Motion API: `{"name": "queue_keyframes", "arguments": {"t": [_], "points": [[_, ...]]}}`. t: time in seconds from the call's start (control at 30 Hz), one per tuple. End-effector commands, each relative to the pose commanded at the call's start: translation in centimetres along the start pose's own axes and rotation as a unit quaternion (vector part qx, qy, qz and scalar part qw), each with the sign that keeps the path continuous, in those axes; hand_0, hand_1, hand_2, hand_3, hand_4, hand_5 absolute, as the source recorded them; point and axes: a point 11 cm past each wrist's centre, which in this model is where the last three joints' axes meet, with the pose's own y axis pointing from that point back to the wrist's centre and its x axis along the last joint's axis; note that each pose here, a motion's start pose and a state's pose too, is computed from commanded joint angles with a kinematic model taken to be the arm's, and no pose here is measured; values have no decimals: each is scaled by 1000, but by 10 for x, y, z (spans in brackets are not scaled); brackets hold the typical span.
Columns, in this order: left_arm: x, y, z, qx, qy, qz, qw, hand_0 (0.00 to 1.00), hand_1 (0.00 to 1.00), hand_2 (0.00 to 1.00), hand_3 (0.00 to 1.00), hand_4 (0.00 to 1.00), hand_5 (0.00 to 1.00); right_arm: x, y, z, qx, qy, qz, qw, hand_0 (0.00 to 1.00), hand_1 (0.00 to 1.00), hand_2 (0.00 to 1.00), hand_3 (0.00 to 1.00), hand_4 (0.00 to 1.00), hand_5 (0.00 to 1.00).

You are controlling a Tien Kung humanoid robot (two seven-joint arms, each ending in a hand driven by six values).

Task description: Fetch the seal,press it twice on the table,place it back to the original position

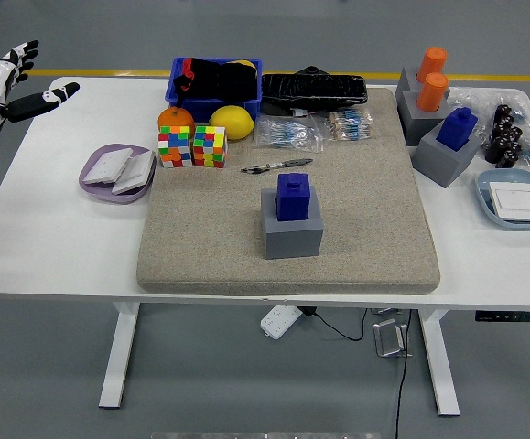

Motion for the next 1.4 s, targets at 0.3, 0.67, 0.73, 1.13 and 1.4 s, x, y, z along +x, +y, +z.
{"name": "queue_keyframes", "arguments": {"t": [0.3, 0.67, 0.73, 1.13, 1.4], "points": [[9, -2, 6, -7, -3, 8, 1000, 894, 938, 949, 972, 870, 366, 4, 1, -4, 4, -1, 3, 1000, 770, 683, 690, 623, 710, 356], [14, -4, 11, -10, -7, 11, 1000, 894, 935, 947, 971, 851, 343, 5, 1, -8, 8, -4, 4, 1000, 770, 683, 690, 624, 708, 357], [15, -5, 12, -12, -7, 12, 1000, 894, 935, 947, 971, 851, 343, 4, 1, -8, 8, -4, 3, 1000, 770, 683, 690, 624, 708, 357], [14, -4, 12, -12, -9, 9, 1000, 893, 933, 946, 969, 843, 326, 3, 1, -8, 7, -2, 3, 1000, 766, 682, 689, 624, 706, 358], [13, -4, 11, -11, -13, 6, 1000, 893, 931, 945, 968, 835, 311, 3, 1, -8, 7, 1, 3, 1000, 765, 682, 689, 623, 705, 358]]}}
